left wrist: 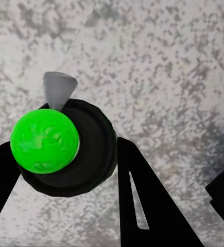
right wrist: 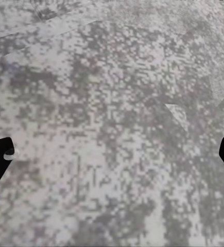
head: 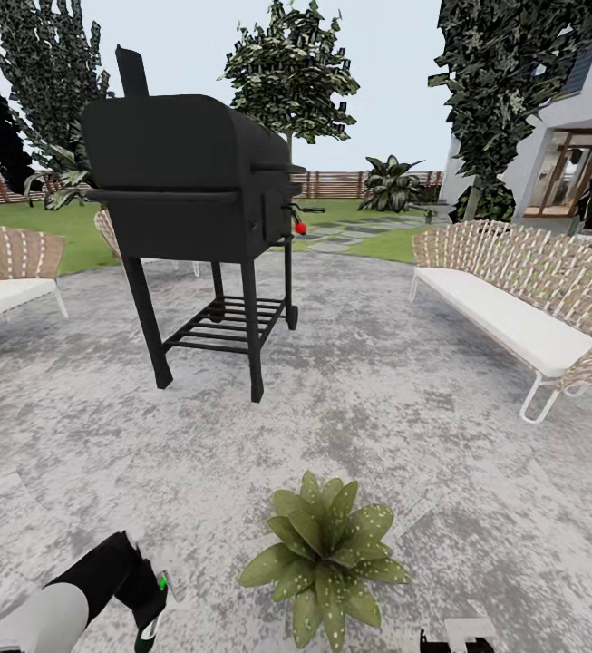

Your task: Pick up the pesticide atomizer in the garden and spray insectifuge to fully cover both potted plants in the garden.

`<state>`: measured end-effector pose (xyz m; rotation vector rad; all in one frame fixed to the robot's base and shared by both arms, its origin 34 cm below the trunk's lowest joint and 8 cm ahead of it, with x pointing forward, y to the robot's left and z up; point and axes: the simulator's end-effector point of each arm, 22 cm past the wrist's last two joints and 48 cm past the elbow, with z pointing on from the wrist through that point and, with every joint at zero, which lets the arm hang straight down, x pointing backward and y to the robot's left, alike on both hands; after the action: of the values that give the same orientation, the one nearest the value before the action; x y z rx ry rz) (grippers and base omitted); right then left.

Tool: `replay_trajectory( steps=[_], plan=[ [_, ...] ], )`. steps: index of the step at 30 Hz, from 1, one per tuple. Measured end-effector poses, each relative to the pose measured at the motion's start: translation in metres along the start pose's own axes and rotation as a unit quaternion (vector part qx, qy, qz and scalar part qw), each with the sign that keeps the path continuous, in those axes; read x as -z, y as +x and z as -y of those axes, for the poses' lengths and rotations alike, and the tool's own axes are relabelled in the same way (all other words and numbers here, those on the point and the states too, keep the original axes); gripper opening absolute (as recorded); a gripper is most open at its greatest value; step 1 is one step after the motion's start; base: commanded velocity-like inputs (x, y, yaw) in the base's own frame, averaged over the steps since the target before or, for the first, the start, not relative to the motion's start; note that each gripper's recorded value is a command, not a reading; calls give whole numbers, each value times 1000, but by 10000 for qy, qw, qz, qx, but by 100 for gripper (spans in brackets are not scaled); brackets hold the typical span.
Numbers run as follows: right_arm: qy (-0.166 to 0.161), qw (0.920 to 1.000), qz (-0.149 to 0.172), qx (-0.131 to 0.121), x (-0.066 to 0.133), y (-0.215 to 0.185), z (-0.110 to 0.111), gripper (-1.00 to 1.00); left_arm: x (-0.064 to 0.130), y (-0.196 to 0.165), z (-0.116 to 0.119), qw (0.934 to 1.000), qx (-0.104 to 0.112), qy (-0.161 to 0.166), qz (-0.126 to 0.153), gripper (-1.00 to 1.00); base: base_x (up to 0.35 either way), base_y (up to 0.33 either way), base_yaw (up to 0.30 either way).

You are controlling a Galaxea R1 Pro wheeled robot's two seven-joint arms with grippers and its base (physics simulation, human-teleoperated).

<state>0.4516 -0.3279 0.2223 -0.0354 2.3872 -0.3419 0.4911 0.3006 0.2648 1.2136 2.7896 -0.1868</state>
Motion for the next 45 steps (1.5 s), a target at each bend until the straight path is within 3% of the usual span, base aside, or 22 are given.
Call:
replay_trajectory(
  steps=[21, 29, 45],
  plan=[
    [-5, 10000, -74, -23, -1, 6, -3, 100, -7, -1, 4, 10000, 35, 53, -3, -100, -61, 54, -216],
    [-18, 9999, -113, -16, -1, 10, -4, 100, -9, 1, 5, 9999, 94, 85, -12, -100, -182, 266, -244],
    [-35, 9998, -171, -6, -1, 16, -6, 100, -14, 2, 7, 9998, 133, 126, -30, -100, 64, 335, -264]
  ],
)
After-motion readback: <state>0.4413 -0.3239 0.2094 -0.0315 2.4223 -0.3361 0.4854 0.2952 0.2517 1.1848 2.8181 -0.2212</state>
